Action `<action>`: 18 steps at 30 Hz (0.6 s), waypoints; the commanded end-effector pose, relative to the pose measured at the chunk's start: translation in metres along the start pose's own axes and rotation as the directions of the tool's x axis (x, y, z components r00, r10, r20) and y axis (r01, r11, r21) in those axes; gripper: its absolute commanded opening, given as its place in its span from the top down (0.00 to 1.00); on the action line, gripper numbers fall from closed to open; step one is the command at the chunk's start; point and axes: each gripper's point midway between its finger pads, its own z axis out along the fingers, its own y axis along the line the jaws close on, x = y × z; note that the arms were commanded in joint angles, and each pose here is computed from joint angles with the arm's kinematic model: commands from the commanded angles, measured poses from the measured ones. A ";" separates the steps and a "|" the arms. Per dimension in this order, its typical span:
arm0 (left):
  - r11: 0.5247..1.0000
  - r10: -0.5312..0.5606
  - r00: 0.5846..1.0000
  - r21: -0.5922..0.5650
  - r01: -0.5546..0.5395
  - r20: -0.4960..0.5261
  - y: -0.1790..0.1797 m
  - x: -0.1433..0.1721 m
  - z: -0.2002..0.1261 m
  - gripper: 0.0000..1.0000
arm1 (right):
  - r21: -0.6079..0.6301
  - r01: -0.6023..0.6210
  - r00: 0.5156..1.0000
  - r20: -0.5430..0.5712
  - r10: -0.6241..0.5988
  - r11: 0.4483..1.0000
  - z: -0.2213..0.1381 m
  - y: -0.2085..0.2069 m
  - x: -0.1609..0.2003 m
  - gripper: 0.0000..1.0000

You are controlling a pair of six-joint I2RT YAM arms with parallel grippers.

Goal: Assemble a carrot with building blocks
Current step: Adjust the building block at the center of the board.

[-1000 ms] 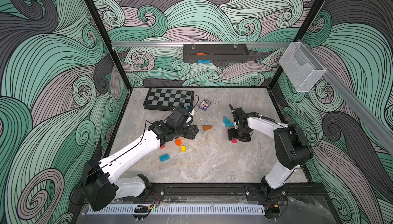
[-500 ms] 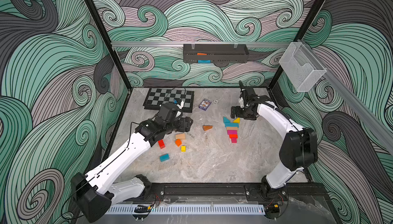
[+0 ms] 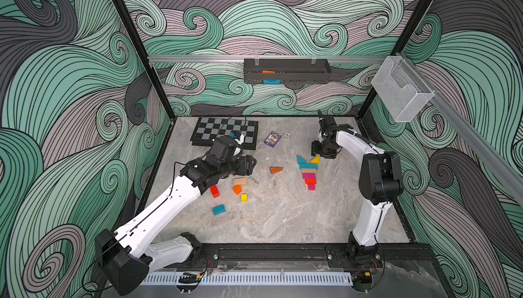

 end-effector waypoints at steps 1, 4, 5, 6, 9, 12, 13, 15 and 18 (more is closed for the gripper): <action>1.000 -0.011 1.000 0.010 0.011 0.002 -0.003 -0.007 -0.003 0.28 | 0.031 -0.022 1.000 0.021 0.021 0.999 0.003 -0.007 -0.012 0.33; 1.000 -0.012 1.000 0.009 0.012 0.000 -0.003 -0.007 -0.001 0.28 | 0.028 -0.023 1.000 0.012 0.022 0.999 0.009 -0.007 -0.014 0.33; 1.000 -0.012 1.000 0.009 0.012 0.003 -0.003 -0.008 -0.001 0.28 | 0.030 -0.021 1.000 0.010 0.021 0.999 0.011 -0.008 -0.015 0.33; 1.000 -0.012 1.000 0.006 0.012 0.001 -0.003 -0.008 0.000 0.28 | 0.030 -0.019 1.000 0.005 0.019 0.999 0.013 -0.008 -0.015 0.33; 1.000 -0.012 1.000 0.004 0.012 0.000 -0.002 -0.008 0.001 0.28 | 0.033 -0.016 1.000 -0.008 0.016 0.999 0.017 -0.008 -0.012 0.35; 1.000 -0.013 1.000 0.002 0.013 -0.003 -0.002 -0.008 0.003 0.28 | 0.037 -0.010 1.000 -0.019 0.011 0.999 0.022 -0.009 -0.009 0.36; 1.000 -0.015 1.000 0.001 0.015 -0.005 -0.002 -0.007 0.004 0.28 | 0.040 -0.007 1.000 -0.024 0.008 0.999 0.023 -0.010 -0.008 0.36; 1.000 -0.015 1.000 0.003 0.015 -0.007 -0.002 -0.007 0.005 0.29 | 0.043 -0.002 1.000 -0.029 0.003 0.999 0.025 -0.011 -0.007 0.38; 1.000 -0.016 1.000 0.003 0.016 -0.004 -0.003 -0.009 0.006 0.29 | 0.046 -0.002 0.999 -0.034 0.004 0.999 0.027 -0.011 -0.005 0.40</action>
